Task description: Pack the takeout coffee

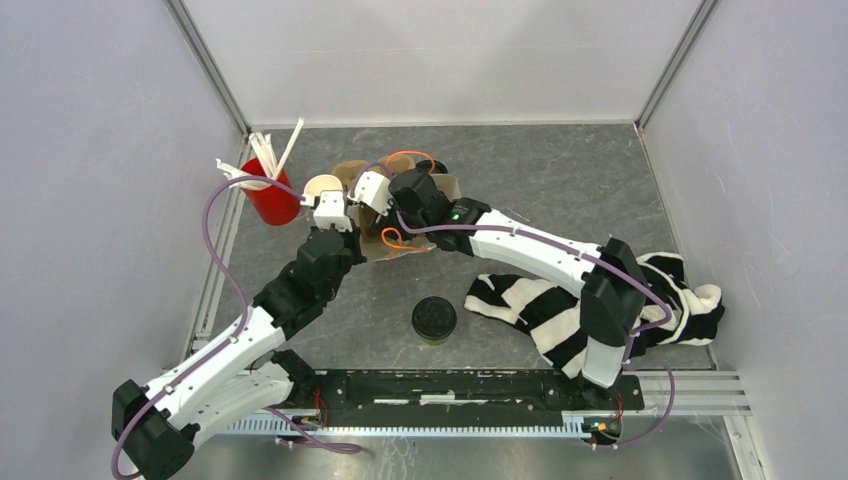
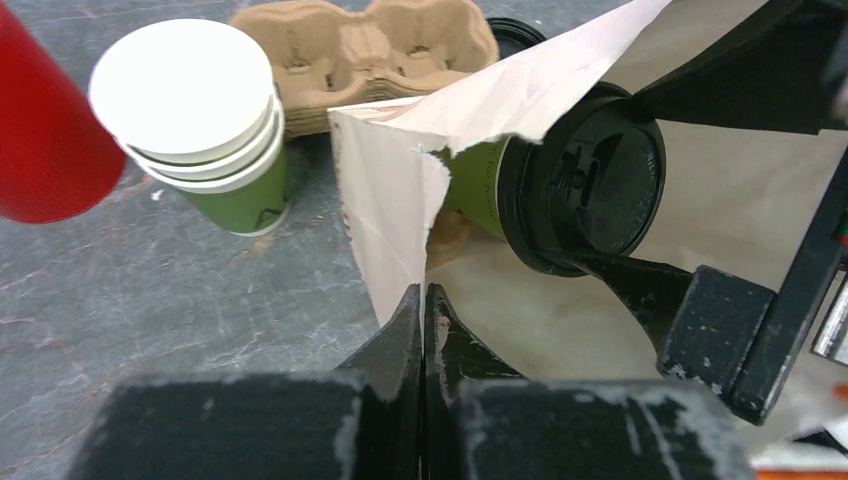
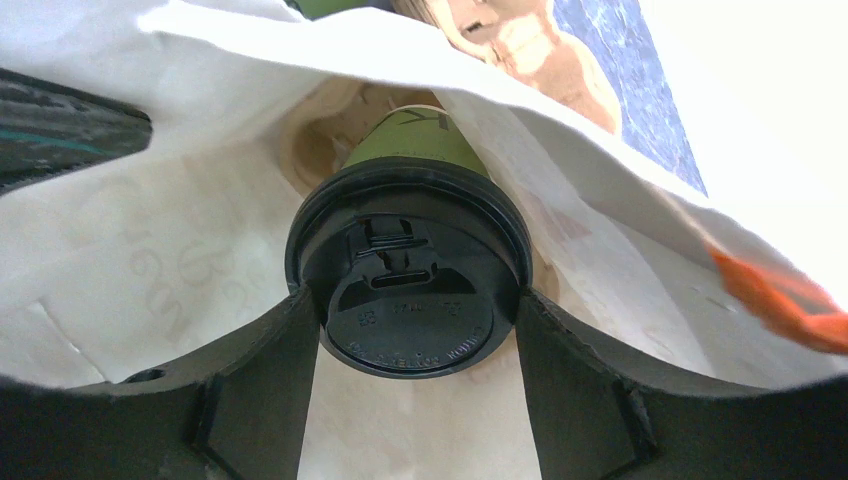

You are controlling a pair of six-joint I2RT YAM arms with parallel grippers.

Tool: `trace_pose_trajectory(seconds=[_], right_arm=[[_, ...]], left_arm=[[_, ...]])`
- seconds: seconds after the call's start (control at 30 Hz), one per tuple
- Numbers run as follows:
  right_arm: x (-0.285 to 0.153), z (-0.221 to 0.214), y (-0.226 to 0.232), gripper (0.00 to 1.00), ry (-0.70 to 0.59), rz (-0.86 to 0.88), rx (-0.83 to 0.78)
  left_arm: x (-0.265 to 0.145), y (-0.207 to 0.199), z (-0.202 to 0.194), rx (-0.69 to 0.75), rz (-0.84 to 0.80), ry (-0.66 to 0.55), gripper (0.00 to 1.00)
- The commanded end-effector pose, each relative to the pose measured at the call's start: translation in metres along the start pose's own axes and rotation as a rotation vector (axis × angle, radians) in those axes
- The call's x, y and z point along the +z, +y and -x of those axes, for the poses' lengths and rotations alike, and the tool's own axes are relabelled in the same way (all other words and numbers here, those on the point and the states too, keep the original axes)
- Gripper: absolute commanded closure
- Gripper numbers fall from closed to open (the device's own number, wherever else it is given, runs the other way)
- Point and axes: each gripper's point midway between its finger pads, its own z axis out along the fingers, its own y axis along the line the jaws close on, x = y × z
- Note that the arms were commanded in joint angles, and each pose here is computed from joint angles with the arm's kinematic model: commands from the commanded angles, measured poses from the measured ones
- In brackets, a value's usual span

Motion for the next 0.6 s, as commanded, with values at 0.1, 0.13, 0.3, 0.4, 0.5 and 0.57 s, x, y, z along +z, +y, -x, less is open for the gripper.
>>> trace_pose_trajectory(seconds=[0.1, 0.13, 0.3, 0.4, 0.5, 0.57], right_arm=[[-0.044, -0.018, -0.014, 0.46, 0.049, -0.087, -0.05], [-0.045, -0.022, -0.014, 0.46, 0.061, -0.085, -0.072], [-0.048, -0.031, -0.019, 0.46, 0.104, -0.087, -0.155], [-0.051, -0.025, -0.019, 0.46, 0.091, -0.073, -0.17], [-0.054, -0.009, -0.01, 0.46, 0.021, 0.003, -0.173], [-0.057, 0.0, -0.003, 0.46, -0.023, 0.048, -0.173]], left_arm=[[-0.01, -0.017, 0.017, 0.038, -0.083, -0.034, 0.98], [-0.01, -0.017, 0.017, 0.04, -0.084, -0.032, 0.98], [-0.011, -0.014, 0.016, 0.037, -0.075, -0.031, 0.98], [-0.013, -0.009, 0.018, 0.032, -0.051, -0.04, 0.98], [-0.015, -0.004, 0.02, 0.027, -0.029, -0.045, 0.98], [-0.017, -0.003, 0.021, 0.022, -0.032, -0.049, 0.98]])
